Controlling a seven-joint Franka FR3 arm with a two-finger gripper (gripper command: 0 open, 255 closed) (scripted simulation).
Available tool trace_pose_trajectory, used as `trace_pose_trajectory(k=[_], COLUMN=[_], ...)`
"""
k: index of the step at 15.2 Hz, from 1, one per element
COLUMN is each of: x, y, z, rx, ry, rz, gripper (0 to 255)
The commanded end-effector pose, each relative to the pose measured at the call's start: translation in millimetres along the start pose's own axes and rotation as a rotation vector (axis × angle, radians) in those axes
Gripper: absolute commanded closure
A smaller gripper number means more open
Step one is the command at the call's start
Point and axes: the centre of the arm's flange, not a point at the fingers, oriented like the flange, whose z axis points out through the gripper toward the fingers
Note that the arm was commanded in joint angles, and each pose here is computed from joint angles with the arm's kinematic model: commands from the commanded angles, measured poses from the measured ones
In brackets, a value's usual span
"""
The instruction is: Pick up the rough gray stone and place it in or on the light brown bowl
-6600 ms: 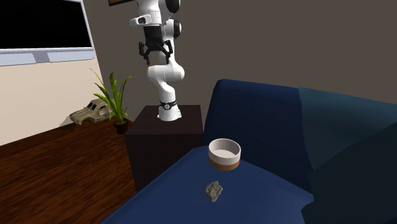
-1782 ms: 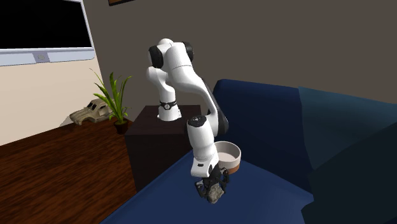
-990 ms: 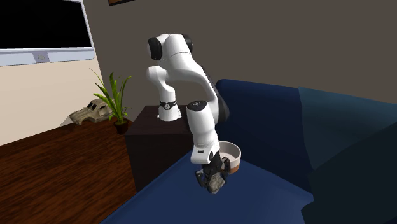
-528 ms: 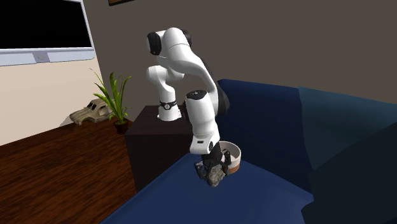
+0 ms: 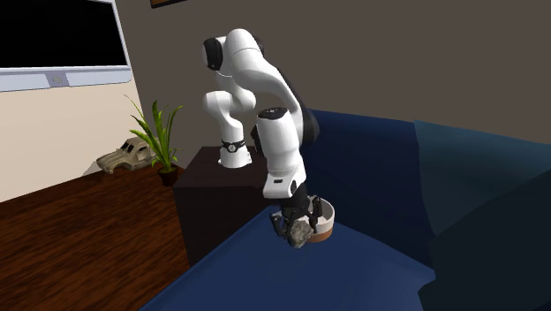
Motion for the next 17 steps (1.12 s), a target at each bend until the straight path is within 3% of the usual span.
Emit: trace_pose_trajectory(k=[1, 3, 17], x=[2.3, 3.4, -130.2], y=[-2.7, -3.7, -131.2], z=[-9.9, -15.5, -19.2], rx=[0.000, 0.000, 0.000], ry=[0.000, 0.000, 0.000], rz=[0.000, 0.000, 0.000], gripper=[255, 255, 255])
